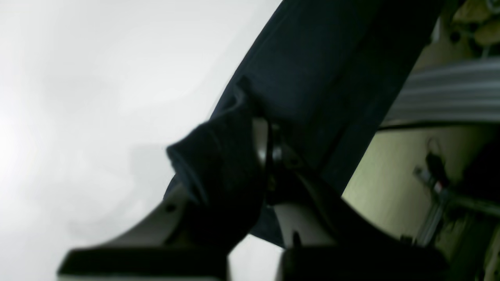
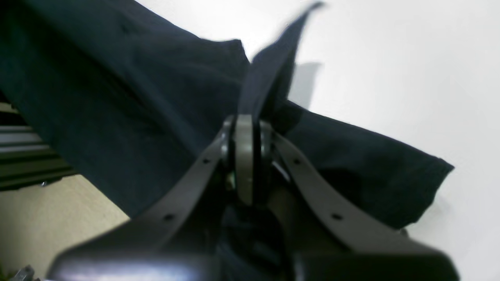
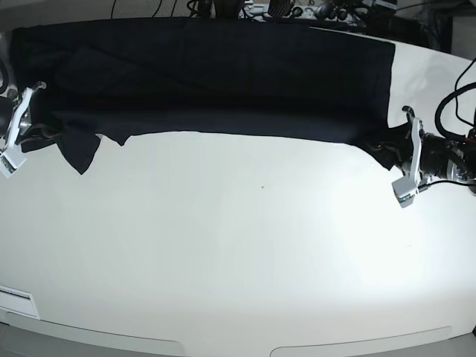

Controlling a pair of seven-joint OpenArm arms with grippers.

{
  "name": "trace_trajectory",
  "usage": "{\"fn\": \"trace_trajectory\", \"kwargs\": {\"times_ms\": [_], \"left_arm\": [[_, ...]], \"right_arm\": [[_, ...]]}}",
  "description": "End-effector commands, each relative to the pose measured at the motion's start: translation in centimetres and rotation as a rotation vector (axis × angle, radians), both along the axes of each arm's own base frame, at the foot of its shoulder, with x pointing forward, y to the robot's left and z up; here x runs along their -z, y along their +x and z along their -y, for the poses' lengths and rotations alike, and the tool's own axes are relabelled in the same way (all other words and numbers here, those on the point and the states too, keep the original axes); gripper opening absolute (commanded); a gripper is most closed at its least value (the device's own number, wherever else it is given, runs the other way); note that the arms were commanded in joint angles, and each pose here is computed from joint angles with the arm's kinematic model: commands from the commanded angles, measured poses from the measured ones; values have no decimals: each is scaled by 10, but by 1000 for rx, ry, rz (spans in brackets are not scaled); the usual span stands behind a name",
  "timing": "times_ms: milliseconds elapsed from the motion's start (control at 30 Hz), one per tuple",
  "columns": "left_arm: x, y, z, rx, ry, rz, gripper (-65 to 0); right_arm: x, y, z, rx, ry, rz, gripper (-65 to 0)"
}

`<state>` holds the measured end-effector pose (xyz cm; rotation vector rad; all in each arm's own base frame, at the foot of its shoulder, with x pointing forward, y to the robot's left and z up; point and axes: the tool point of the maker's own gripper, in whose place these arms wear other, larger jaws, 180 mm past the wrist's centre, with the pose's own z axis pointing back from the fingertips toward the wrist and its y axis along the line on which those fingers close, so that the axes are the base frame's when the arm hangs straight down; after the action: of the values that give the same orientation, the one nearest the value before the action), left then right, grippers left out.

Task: Fold the T-shirt properly
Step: 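Lift the hem and fold it over onto the collar with both grippers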

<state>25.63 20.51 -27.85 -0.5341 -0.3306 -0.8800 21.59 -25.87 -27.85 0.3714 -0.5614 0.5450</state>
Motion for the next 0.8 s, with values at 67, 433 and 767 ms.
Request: {"fn": "trace_trajectory", "kwargs": {"times_ms": [67,433,767], "left_arm": [[-3,-5,-7,14,23,-3,-650],[34,-53,-3,17,8,-161,-650],[44,-64,7,-26,-58,-177,-245]], "right_arm": [[-8,2,5,-8,-30,12,-650],[9,-15,11,6,-64,-56,-650],[19,-17,18,39,-100,-33,-245]]}}
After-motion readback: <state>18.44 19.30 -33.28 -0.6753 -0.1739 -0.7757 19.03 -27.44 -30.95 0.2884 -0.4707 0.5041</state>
